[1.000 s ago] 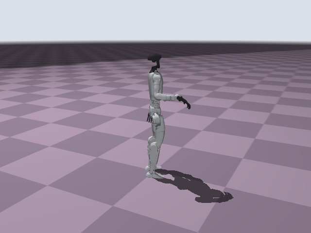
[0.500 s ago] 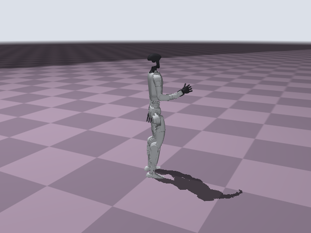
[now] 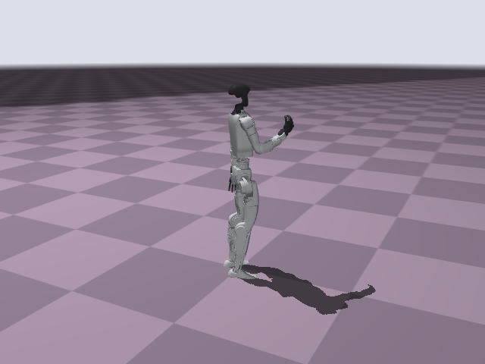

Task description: Upper body actions

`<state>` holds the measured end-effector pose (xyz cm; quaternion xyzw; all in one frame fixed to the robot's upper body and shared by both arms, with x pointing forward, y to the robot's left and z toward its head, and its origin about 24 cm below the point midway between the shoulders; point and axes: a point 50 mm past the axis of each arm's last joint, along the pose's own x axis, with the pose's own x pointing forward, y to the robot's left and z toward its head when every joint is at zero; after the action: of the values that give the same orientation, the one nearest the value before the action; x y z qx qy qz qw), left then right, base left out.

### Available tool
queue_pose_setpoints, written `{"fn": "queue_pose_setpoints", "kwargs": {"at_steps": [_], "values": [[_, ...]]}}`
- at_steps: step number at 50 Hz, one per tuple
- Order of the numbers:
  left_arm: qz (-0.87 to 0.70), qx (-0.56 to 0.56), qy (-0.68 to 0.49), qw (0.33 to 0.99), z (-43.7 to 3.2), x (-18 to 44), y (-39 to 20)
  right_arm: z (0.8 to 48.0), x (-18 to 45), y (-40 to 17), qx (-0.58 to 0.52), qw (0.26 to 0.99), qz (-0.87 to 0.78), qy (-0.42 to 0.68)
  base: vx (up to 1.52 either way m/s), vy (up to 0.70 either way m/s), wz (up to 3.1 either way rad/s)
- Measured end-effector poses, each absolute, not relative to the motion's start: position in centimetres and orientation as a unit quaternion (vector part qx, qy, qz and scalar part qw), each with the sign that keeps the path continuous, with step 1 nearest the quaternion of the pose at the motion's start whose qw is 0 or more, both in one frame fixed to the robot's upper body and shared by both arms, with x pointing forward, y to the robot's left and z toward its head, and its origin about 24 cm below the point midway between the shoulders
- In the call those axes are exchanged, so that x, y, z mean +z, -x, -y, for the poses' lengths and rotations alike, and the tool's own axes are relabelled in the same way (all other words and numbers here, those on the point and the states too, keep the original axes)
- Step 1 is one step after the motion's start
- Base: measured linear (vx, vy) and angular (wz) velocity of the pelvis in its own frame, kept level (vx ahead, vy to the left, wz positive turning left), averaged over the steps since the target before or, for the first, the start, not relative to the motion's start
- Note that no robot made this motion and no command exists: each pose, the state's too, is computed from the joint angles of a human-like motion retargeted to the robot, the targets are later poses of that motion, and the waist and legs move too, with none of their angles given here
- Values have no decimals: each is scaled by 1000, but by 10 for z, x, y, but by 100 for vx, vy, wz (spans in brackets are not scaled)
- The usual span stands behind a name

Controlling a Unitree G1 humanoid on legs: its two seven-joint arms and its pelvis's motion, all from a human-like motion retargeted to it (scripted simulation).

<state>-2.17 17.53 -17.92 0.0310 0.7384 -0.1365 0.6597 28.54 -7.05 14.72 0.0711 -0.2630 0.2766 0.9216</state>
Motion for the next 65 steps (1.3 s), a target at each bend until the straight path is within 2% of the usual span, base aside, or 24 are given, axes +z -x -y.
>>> {"fn": "queue_pose_setpoints", "kwargs": {"at_steps": [10,18,28,35,37,39,43,46,50,52,55,60,62,65], "values": [[-749,-77,20,657,-173,-178,35,87,153,-284,244,926,276,-85,1,-1,10],[-753,-67,39,654,-172,-178,38,119,173,-271,113,915,342,-183,0,-1,-17],[-753,-99,5,650,-173,-178,35,193,188,-235,-166,884,426,-96,1,-1,-47],[-753,-119,-5,647,-172,-178,32,264,198,-206,-448,785,423,69,0,0,0],[-753,-123,-7,647,-172,-178,32,292,191,-207,-536,754,378,33,0,0,0],[-753,-126,-8,646,-172,-178,34,310,183,-211,-569,740,356,-36,0,0,0],[-755,-127,-7,643,-173,-178,36,326,165,-222,-507,786,324,-143,0,0,0],[-757,-118,-2,643,-172,-178,37,328,157,-219,-488,809,303,-126,0,0,0],[-757,-110,9,644,-169,-178,37,317,161,-212,-524,786,317,-86,0,0,0],[-756,-114,10,645,-167,-178,37,303,171,-212,-499,783,356,-102,0,0,0],[-752,-122,5,648,-167,-178,34,275,189,-213,-379,811,426,-130,0,0,0],[-751,-132,-3,646,-169,-178,32,227,208,-222,-109,878,454,-106,0,0,0],[-751,-131,-2,647,-169,-178,32,213,211,-225,-55,892,445,-61,0,0,0],[-750,-128,0,649,-168,-179,31,198,214,-228,-29,900,433,31,0,0,0]]}}
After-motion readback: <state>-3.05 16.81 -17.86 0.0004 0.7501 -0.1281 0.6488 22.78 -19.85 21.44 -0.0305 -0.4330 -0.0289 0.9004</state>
